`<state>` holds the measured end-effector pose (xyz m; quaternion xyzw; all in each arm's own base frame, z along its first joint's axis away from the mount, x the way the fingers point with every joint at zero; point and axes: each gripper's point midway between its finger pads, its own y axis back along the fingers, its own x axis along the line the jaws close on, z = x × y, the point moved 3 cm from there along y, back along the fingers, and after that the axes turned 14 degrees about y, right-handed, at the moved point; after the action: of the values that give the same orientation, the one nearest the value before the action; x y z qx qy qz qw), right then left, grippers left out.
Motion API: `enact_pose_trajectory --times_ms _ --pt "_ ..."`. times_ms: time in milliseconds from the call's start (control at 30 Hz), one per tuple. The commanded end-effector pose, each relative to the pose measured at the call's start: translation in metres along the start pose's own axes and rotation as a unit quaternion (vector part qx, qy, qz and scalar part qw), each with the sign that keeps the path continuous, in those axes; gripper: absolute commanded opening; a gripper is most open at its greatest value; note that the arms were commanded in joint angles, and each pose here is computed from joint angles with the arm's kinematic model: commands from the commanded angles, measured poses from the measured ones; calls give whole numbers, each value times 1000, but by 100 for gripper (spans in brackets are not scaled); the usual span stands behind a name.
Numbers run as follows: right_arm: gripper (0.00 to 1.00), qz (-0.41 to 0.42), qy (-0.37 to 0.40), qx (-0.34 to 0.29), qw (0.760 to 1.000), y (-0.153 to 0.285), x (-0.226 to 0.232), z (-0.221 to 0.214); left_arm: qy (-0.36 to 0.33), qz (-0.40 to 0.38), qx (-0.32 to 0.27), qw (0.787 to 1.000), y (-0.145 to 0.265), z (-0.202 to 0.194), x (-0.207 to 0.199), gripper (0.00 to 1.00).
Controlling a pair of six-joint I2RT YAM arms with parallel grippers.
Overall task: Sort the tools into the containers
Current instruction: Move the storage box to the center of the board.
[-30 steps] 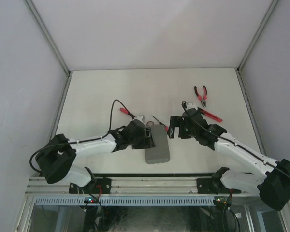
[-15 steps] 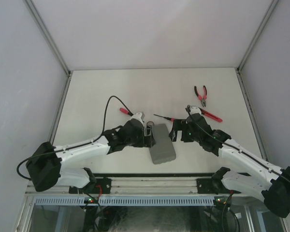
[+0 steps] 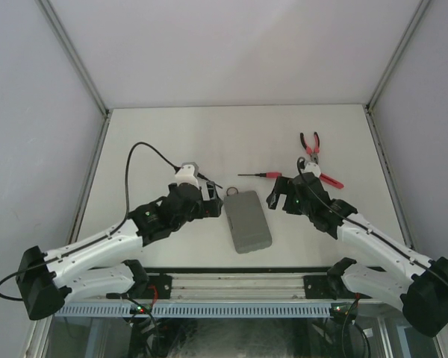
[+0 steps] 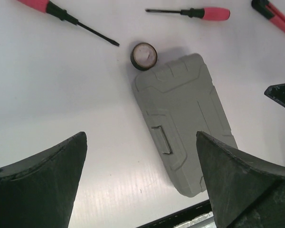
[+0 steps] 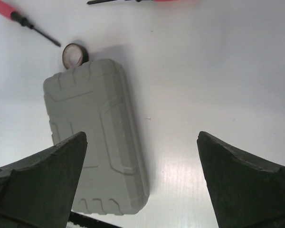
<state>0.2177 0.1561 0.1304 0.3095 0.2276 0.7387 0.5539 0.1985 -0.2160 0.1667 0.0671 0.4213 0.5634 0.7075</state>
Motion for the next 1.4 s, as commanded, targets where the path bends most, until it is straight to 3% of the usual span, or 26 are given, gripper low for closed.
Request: enact_pose_trajectory --times_ms 0,333,700,1000,1367 --pt "98 6 -24 -47 999 -3 -3 16 4 17 -53 998 10 20 10 100" --pt "95 111 -41 -4 993 -4 0 -1 59 -22 -35 997 18 9 25 100" --pt "98 145 -22 -25 989 -2 3 -18 100 -32 -70 992 27 11 40 100" --pt "97 151 -21 -33 988 1 5 -18 99 -12 -90 991 36 17 52 100" --pt "95 155 -16 -33 987 3 6 -18 59 -63 -76 993 33 15 35 99"
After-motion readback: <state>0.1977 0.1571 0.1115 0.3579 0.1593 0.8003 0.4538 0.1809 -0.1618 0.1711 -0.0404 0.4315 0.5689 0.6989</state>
